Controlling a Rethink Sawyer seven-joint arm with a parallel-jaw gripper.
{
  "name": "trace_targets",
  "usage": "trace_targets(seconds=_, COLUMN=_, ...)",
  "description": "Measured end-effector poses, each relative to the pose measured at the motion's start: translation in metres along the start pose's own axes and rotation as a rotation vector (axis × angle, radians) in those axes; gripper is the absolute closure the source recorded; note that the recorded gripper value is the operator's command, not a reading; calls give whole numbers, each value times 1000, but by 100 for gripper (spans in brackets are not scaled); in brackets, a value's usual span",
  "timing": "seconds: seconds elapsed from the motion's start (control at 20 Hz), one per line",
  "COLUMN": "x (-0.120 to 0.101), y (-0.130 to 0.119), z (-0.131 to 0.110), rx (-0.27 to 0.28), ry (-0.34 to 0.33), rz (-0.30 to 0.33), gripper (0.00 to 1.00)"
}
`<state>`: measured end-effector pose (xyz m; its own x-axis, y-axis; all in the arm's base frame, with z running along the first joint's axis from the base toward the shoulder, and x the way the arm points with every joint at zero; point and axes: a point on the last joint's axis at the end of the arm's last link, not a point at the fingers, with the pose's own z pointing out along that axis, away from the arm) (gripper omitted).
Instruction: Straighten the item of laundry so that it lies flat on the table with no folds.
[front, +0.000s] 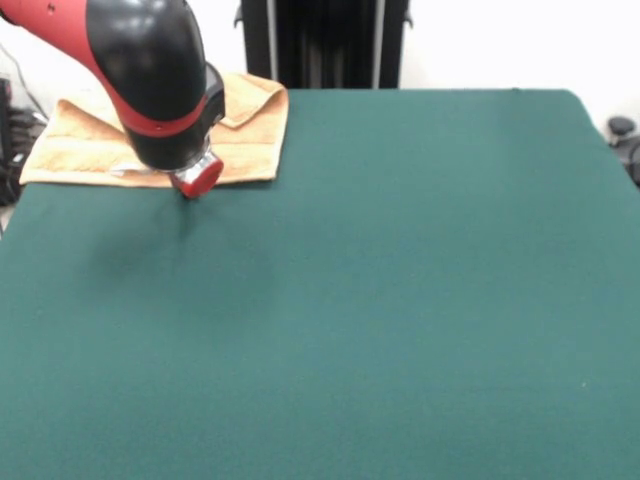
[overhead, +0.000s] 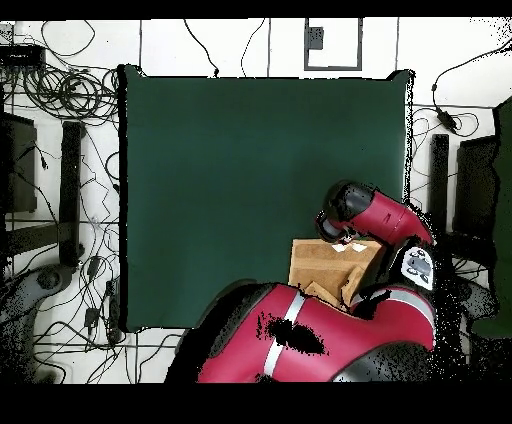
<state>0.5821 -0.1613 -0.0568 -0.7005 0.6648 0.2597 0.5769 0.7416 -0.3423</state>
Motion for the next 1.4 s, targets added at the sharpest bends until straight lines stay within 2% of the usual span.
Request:
trace_targets(seconds=0.65, x=4, y=0, z=0, rx=8, ry=-26, rz=-21, gripper=100)
trace_targets(seconds=1.4, x=10, y=6, z=0, rx=61, ry=-77, rz=-80, gripper=100)
